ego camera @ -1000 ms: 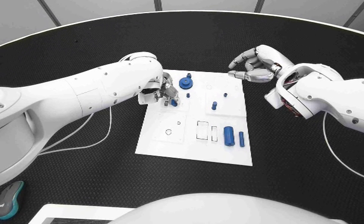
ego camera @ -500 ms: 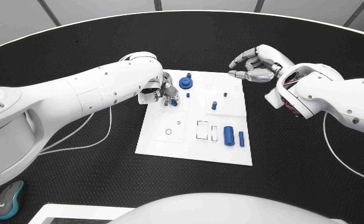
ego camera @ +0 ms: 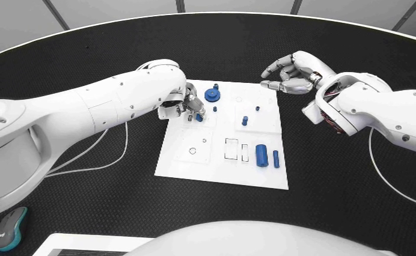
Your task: Assemble the parts on the task board
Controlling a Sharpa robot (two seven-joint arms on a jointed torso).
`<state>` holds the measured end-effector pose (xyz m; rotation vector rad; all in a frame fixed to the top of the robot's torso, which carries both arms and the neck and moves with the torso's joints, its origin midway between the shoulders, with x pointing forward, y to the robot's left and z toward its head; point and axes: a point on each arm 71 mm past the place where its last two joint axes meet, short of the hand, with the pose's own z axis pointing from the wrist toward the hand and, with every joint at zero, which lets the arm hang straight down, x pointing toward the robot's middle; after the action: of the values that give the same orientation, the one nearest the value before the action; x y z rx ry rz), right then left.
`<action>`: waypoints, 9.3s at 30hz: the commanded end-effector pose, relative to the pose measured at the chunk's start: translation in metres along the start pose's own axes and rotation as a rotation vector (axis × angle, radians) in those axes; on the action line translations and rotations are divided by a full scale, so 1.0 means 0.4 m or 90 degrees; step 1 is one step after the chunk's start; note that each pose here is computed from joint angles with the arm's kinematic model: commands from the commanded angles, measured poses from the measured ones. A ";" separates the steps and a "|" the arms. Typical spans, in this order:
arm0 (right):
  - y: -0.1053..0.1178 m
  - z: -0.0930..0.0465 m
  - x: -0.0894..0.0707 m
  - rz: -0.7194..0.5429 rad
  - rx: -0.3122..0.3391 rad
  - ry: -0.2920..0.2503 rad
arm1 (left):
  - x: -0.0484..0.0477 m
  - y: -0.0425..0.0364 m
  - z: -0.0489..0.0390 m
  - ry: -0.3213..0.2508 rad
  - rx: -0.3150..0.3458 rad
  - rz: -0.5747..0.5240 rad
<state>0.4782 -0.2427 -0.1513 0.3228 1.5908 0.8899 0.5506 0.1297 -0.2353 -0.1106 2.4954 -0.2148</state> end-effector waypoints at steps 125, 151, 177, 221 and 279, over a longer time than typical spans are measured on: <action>-0.032 -0.001 -0.021 -0.008 0.018 -0.013 | 0.052 0.110 -0.094 -0.178 0.085 -0.211; -0.029 -0.002 -0.019 -0.007 0.016 -0.012 | 0.071 0.107 -0.062 -0.142 0.063 -0.196; -0.028 -0.001 -0.016 -0.007 0.015 -0.009 | 0.075 0.093 -0.049 -0.114 0.059 -0.186; -0.028 0.000 -0.014 -0.007 0.016 -0.004 | 0.078 0.078 -0.042 -0.088 0.070 -0.201; -0.028 0.009 -0.009 -0.008 0.016 0.000 | -0.034 0.004 -0.051 0.048 -0.010 -0.075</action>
<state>0.4854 -0.2513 -0.1562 0.3312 1.6028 0.8608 0.5488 0.1388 -0.2113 -0.2731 2.5654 -0.2565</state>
